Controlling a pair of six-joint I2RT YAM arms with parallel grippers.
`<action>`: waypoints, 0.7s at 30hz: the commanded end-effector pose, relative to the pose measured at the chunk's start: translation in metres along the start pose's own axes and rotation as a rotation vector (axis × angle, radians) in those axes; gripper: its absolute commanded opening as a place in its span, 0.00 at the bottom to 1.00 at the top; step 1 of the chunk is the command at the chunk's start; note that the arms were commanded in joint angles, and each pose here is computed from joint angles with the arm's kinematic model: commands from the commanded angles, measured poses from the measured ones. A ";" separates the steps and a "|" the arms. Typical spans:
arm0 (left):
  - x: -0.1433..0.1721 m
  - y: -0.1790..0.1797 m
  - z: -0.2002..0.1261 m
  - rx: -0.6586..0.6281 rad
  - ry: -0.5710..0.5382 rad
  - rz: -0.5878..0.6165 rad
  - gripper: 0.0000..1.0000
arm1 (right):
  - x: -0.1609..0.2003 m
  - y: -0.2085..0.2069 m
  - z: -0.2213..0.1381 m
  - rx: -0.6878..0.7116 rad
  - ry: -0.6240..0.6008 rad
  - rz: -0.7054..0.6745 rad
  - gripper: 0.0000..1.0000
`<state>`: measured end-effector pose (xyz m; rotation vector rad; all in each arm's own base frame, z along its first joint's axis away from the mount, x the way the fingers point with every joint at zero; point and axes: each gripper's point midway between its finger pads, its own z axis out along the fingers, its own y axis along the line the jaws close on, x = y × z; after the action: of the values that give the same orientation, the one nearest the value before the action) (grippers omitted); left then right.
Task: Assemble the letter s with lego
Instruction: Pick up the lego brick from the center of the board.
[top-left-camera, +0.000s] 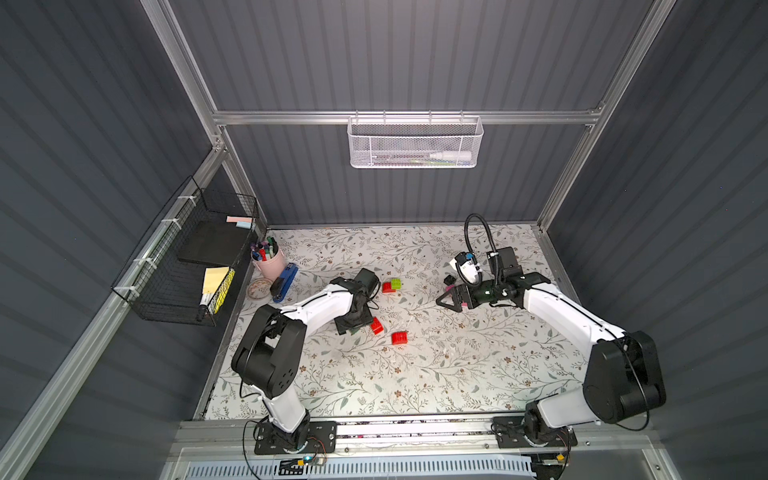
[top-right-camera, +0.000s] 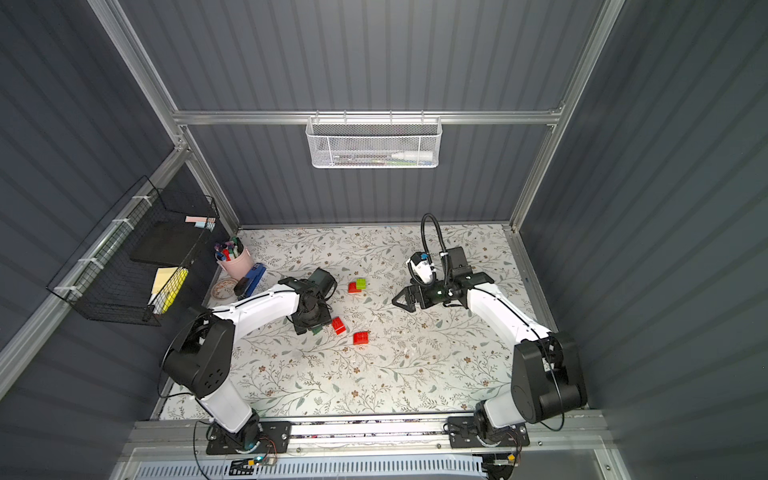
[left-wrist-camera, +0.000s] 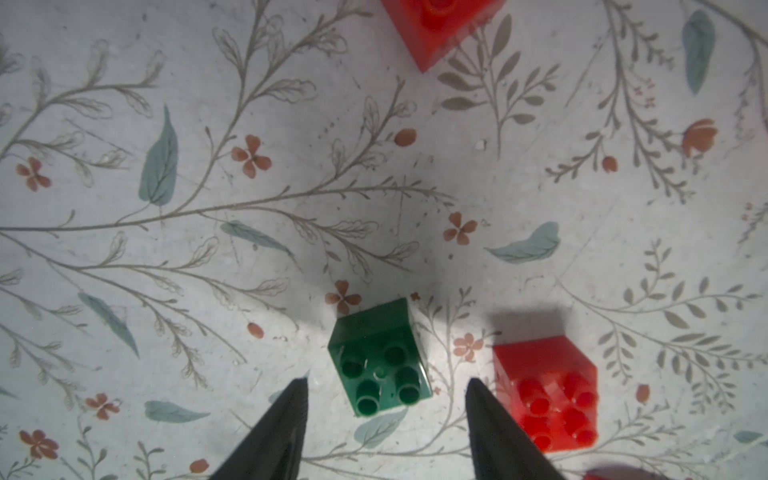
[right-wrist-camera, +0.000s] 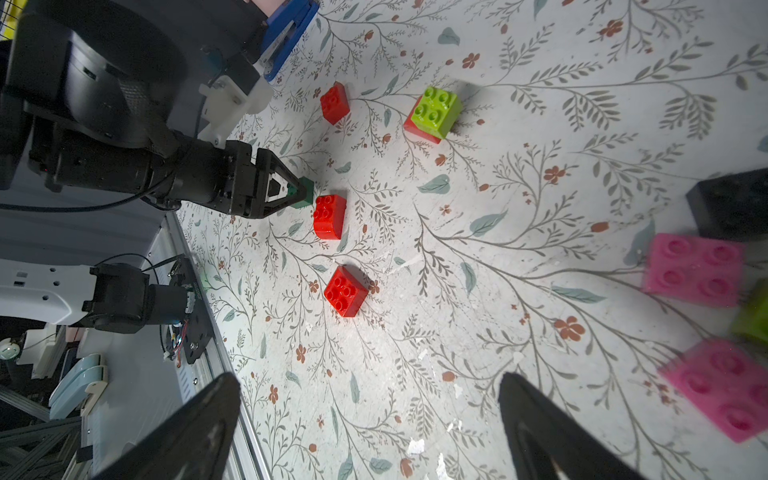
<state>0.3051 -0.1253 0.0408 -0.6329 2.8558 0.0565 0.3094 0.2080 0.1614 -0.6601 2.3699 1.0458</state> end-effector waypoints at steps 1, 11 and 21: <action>0.004 0.007 0.010 -0.021 0.021 0.004 0.58 | -0.005 0.003 0.001 -0.013 0.002 -0.016 0.99; 0.007 0.008 0.020 -0.031 0.034 0.014 0.49 | -0.005 0.004 0.002 -0.021 0.003 -0.017 0.99; 0.003 0.009 0.023 -0.039 0.029 0.031 0.38 | -0.001 0.005 0.001 -0.017 0.018 -0.004 0.99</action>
<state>0.3074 -0.1210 0.0244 -0.6201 2.8723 0.0784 0.3087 0.2086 0.1570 -0.6580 2.3868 1.0513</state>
